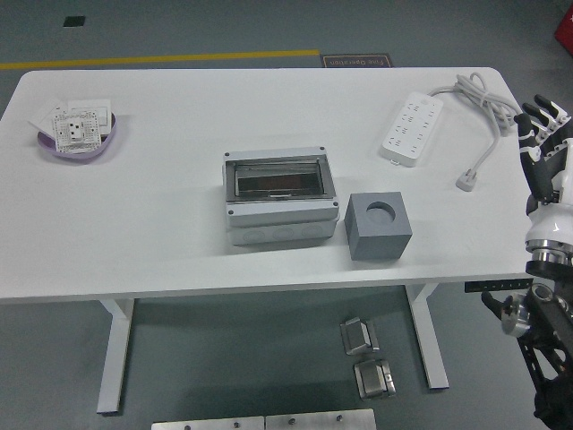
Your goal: Pick up the cylinder from the cube,place it in the box,flap close box
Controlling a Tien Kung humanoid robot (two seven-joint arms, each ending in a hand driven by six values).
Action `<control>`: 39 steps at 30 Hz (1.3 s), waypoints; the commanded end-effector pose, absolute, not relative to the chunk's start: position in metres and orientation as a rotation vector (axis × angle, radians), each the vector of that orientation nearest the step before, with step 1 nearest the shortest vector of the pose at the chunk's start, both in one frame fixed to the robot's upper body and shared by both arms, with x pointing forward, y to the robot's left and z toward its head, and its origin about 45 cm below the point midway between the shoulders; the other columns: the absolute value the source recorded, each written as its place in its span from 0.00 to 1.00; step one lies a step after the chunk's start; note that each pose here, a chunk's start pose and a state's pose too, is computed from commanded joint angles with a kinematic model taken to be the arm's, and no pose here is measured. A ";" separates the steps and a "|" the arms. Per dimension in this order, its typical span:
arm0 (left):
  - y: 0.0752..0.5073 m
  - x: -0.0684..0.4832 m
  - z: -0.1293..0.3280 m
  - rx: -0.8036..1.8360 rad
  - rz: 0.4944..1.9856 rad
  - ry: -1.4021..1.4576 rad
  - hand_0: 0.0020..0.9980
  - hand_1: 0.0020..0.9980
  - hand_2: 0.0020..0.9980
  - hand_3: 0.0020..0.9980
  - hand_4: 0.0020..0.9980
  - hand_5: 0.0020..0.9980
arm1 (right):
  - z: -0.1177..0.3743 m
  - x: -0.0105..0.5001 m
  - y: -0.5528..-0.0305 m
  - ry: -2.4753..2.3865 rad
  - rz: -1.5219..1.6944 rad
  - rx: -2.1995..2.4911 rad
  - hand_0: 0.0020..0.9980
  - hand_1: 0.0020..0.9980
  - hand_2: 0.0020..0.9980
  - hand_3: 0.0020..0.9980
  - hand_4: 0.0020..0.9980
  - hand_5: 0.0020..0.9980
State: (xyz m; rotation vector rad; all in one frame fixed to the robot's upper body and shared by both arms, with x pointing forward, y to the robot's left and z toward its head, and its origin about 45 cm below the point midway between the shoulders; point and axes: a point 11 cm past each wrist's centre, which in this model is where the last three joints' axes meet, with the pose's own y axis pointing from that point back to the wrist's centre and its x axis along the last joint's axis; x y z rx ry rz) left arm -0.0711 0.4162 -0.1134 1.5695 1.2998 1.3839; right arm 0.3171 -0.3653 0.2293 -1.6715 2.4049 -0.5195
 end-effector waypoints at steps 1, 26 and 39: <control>0.416 -0.071 -0.113 1.570 1.384 1.300 0.67 0.68 0.57 0.67 0.44 0.03 | 0.229 0.317 -0.365 2.405 -0.519 -1.671 0.75 0.66 0.71 0.75 0.87 0.58; 0.415 -0.070 -0.114 1.567 1.384 1.299 0.67 0.68 0.57 0.67 0.44 0.02 | 0.230 0.316 -0.369 2.415 -0.520 -1.653 0.74 0.66 0.71 0.75 0.87 0.58; 0.415 -0.070 -0.114 1.567 1.383 1.300 0.67 0.68 0.56 0.67 0.44 0.01 | 0.231 0.316 -0.370 2.417 -0.526 -1.647 0.74 0.66 0.71 0.75 0.87 0.58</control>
